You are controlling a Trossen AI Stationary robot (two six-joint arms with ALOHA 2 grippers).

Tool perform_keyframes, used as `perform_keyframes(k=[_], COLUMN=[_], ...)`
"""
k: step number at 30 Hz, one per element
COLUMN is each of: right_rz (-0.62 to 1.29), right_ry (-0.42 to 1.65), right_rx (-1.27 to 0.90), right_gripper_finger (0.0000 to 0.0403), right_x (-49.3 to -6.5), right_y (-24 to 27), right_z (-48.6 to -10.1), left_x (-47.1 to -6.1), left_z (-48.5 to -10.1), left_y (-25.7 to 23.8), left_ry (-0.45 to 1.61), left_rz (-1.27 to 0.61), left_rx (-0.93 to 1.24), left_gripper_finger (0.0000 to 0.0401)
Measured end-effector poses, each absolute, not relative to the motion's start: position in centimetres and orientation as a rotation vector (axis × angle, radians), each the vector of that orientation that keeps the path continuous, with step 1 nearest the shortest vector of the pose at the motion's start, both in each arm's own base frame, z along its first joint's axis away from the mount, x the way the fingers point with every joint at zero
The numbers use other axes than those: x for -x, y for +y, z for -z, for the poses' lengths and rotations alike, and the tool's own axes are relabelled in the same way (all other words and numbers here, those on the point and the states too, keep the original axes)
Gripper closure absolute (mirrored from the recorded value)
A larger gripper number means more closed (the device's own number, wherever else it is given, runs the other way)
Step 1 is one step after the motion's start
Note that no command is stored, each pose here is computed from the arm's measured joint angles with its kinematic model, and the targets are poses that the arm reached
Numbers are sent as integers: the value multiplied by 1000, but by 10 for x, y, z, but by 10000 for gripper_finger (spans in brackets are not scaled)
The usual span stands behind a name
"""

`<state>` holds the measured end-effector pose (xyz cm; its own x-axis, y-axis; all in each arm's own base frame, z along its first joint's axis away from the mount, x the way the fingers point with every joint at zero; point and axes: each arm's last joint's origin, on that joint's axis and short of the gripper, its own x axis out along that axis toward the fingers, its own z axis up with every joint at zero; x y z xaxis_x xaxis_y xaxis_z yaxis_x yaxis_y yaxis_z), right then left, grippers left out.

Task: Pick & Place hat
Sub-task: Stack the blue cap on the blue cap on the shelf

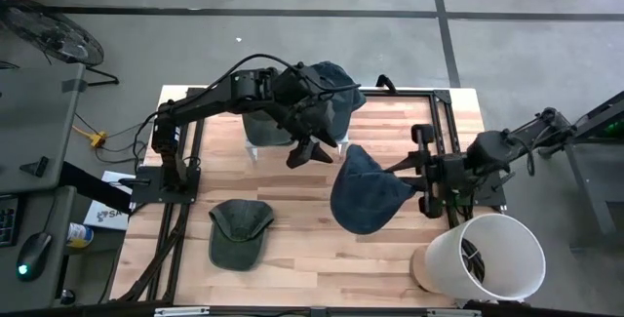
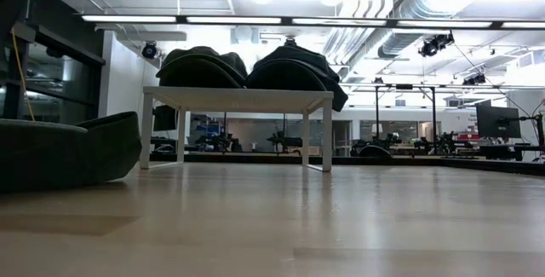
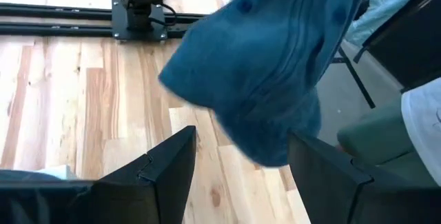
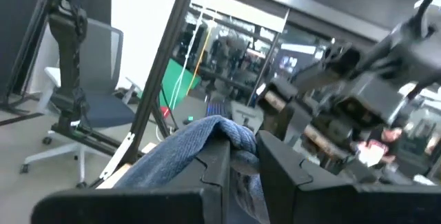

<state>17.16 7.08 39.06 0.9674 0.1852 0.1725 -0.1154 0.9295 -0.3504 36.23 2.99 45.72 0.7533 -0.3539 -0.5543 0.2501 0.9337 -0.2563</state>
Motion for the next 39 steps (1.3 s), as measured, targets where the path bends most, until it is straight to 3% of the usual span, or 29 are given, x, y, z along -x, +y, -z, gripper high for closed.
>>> perform_keyframes(k=[23,39], right_rz=[-198,-185], right_ry=[-384,-420], right_rx=[489,538], right_gripper_finger=[357,357], right_x=[-133,-119], right_y=[57,50], right_z=[-411,-415], left_x=[-408,-438], left_z=[-415,-412], left_y=[32,26], left_ry=[758,626], left_rz=[334,502], left_rx=[529,630], left_gripper_finger=[179,179])
